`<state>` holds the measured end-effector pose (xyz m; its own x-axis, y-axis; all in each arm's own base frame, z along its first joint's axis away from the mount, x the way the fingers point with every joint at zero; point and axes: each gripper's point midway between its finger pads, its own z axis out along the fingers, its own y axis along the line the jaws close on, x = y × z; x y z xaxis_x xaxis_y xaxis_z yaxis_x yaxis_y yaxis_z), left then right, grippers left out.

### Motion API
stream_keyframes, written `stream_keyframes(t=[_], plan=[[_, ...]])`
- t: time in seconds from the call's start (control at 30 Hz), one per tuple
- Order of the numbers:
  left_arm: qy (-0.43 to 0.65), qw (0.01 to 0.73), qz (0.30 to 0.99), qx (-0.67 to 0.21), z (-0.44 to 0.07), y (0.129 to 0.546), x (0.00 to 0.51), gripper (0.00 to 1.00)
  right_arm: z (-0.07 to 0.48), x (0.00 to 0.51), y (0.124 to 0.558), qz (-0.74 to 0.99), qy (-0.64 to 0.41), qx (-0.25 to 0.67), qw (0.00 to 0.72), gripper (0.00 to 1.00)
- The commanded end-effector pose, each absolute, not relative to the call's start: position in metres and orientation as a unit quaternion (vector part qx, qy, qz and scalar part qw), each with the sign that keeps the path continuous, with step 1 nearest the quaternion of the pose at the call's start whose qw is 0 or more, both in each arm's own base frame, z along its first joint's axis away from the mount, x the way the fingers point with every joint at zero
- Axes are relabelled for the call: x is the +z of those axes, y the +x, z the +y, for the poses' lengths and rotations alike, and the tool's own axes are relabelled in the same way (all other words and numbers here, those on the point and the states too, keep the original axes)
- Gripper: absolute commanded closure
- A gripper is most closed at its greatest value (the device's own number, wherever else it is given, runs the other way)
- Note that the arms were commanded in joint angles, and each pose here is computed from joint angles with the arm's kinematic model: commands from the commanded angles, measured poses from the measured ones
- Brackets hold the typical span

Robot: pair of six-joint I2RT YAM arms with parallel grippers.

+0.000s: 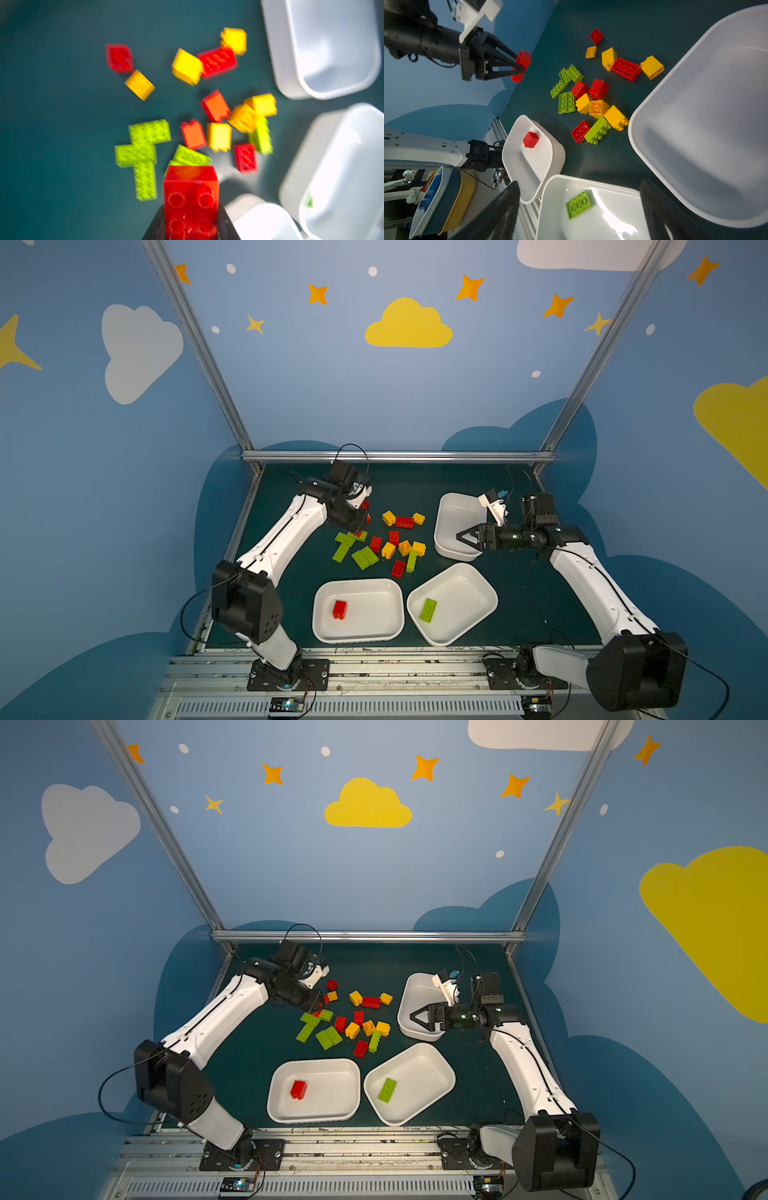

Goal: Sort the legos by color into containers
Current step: 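Carry the red brick with the left gripper and drop it into the nearer bin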

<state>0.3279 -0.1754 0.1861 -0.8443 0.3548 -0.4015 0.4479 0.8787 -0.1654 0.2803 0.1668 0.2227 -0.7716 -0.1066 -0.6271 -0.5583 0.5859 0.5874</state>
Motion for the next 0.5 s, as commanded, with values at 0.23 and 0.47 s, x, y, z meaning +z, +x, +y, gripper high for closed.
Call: stream_keyframes(t=[0.23, 0.47], plan=[[0.09, 0.102, 0.979, -0.153, -0.2, 0.192, 0.139, 0.68, 0.173, 0.228, 0.273, 0.836, -0.212, 0.425, 0.274, 0.11], [0.051, 0.082, 0.988, -0.123, -0.195, 0.163, 0.093, 0.66, 0.176, 0.226, 0.27, 0.836, -0.216, 0.426, 0.27, 0.11]])
